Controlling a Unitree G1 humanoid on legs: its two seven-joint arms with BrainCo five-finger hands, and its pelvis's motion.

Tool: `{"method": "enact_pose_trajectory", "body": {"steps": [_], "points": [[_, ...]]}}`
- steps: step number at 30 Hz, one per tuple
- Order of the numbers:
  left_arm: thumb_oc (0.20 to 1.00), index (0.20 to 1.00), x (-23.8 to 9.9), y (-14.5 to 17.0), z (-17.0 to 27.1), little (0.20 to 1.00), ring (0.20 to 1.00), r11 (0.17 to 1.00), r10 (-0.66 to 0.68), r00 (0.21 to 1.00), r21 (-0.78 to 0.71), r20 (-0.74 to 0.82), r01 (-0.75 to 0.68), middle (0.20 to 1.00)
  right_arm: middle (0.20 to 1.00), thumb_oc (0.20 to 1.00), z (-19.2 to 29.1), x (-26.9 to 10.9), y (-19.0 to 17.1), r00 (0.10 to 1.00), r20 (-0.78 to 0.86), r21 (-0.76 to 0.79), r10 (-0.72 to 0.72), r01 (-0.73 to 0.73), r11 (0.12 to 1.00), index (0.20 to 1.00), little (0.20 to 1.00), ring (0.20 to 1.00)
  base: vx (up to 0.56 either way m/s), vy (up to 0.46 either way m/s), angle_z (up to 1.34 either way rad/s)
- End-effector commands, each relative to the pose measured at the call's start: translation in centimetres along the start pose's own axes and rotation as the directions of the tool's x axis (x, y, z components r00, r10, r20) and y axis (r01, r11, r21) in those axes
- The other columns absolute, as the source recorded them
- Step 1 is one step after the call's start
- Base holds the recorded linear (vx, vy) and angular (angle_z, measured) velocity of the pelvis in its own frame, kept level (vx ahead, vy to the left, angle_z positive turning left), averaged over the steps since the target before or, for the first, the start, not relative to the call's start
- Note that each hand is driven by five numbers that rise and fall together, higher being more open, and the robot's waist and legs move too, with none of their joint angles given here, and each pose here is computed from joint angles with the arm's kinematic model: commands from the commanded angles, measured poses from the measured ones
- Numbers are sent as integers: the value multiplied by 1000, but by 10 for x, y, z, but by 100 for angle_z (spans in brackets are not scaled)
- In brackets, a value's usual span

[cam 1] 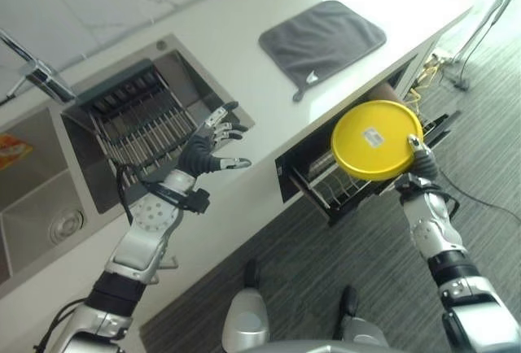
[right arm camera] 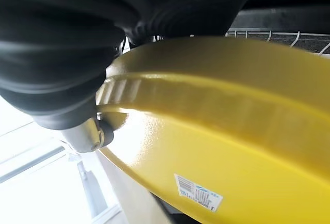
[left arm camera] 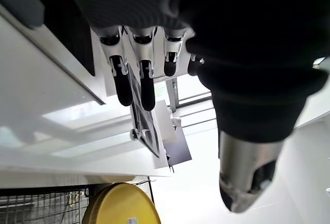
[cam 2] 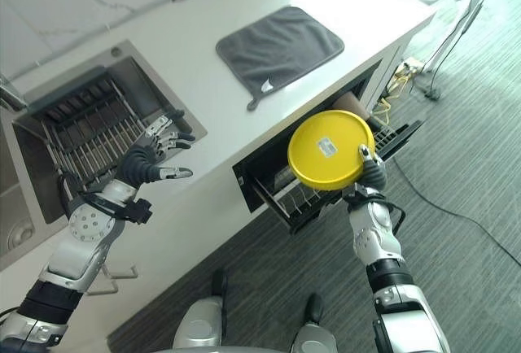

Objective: Place the dishes in the dishwasher.

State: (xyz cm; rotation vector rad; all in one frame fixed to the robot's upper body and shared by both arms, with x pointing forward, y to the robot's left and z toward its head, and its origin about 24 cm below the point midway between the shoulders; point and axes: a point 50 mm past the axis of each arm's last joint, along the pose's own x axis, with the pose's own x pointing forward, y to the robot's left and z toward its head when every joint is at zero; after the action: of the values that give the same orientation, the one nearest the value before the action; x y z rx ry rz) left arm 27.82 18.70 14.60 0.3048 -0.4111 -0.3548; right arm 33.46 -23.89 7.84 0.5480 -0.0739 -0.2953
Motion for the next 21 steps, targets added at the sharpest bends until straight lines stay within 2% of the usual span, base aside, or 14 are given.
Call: {"method": "enact_pose_trajectory", "body": {"steps": [1,12,21], "points": [[1000,1000,11,8,30,1000,1000,1000,14,987,22,159,-18,1000,200,200,48,14,33,971,211,30,109,-118,993,200,200,200,-98,-2,-2],[1000,1000,25,15,48,1000,1000,998,16,974,60,228,-30,1000,200,200,75,28,57,951,277,6,138,-145,989,200,200,200,-40,-5,0],[1000,1000,29,19,60,1000,1000,995,8,967,98,256,-34,1000,200,200,93,36,65,948,303,-89,101,-78,993,200,200,200,-6,-8,1]]}}
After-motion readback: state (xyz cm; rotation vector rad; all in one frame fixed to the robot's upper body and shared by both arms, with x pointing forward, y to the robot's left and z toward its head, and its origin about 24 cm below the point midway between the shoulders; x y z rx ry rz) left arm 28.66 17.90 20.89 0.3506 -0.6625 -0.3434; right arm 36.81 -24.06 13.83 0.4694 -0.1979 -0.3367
